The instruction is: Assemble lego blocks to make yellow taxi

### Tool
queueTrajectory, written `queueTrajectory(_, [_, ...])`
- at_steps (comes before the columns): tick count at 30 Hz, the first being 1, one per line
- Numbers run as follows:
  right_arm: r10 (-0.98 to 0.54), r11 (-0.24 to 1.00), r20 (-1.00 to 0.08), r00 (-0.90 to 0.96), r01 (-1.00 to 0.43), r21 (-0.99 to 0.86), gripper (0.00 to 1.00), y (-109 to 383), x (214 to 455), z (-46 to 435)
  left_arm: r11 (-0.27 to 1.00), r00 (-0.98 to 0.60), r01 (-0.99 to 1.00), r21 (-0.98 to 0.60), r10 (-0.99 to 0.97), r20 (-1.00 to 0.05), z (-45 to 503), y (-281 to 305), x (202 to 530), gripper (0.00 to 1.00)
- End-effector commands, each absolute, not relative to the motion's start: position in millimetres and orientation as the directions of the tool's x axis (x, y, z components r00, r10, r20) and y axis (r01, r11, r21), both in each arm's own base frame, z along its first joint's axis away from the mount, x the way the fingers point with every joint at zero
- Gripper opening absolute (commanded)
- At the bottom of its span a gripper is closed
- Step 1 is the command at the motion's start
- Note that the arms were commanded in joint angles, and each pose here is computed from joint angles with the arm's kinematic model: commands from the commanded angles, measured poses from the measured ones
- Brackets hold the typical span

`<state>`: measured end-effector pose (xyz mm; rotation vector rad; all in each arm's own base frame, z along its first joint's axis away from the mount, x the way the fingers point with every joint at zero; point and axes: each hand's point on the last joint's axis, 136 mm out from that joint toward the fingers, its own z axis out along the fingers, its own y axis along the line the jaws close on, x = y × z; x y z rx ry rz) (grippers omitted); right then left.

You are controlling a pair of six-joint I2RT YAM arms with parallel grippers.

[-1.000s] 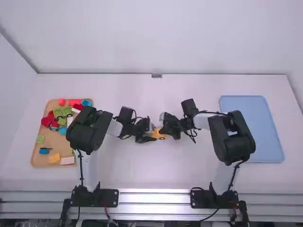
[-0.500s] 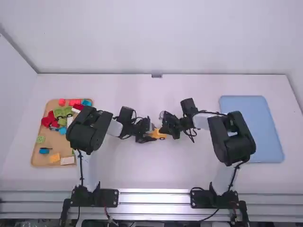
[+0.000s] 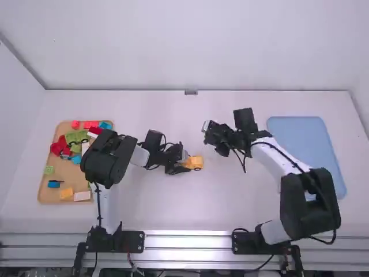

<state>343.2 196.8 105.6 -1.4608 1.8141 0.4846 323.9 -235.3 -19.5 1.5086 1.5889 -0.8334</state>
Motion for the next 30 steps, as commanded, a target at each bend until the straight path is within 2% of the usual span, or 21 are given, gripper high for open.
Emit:
queueTrajectory(1, [-0.712,0.393,-0.673,-0.201,-0.908,-0.145,0.02,184.7,341.7,80.0,0.142,-0.091,0.99,-0.007,0.594,-0.799,-57.2,-219.6,314.1,0.38])
queueTrajectory(5, [-0.691,0.426,-0.689,-0.219,-0.894,-0.142,0.24,187.5,340.5,72.4,0.142,-0.091,0.99,-0.007,0.594,-0.799,-57.2,-219.7,314.0,0.39])
queueTrajectory(6, [-0.677,0.441,-0.7,-0.228,-0.887,-0.139,0.37,187.4,341.8,71.8,0.142,-0.093,0.99,-0.009,0.595,-0.799,-57.4,-219.6,313.6,0.39])
queueTrajectory(8, [-0.663,0.463,-0.707,-0.246,-0.877,-0.13,0.43,185.1,344.3,72.2,0.142,-0.094,0.99,-0.011,0.595,-0.798,-57.4,-219.4,313.5,0.4])
queueTrajectory(10, [-0.658,0.47,-0.71,-0.253,-0.874,-0.124,0.74,181.7,345.5,72.4,0.142,-0.094,0.99,-0.011,0.595,-0.798,-57.6,-219.5,312.9,0.43])
queueTrajectory(11, [-0.656,0.476,-0.709,-0.257,-0.871,-0.124,0.98,179.4,346.7,72.2,0.142,-0.095,0.99,-0.012,0.595,-0.798,-57.8,-219.3,312.6,0.47])
queueTrajectory(13, [-0.655,0.482,-0.709,-0.263,-0.868,-0.123,0.98,176.9,347.6,72.0,0.142,-0.096,0.99,-0.013,0.596,-0.798,-58.2,-219.0,312.2,0.53])
queueTrajectory(16, [-0.652,0.482,-0.712,-0.261,-0.867,-0.124,0.99,176.7,348.4,72.8,0.143,-0.098,0.99,-0.015,0.595,-0.797,-58.3,-218.8,311.7,0.88])
queueTrajectory(18, [-0.652,0.485,-0.711,-0.261,-0.865,-0.127,0.98,176.0,349.3,73.0,0.143,-0.097,0.99,-0.014,0.596,-0.797,-55.6,-218.8,312.1,0.99])
queueTrajectory(26, [-0.653,0.485,-0.712,-0.26,-0.865,-0.13,0.99,175.9,349.8,73.2,0.237,-0.148,0.971,0.022,0.675,-0.722,-16.3,-191.9,325.0,0.99])
queueTrajectory(30, [-0.647,0.486,-0.722,-0.243,-0.862,-0.146,0.98,177.0,353.9,76.9,0.311,-0.201,0.948,0.059,0.733,-0.649,32.9,-163.6,322.7,0.99])
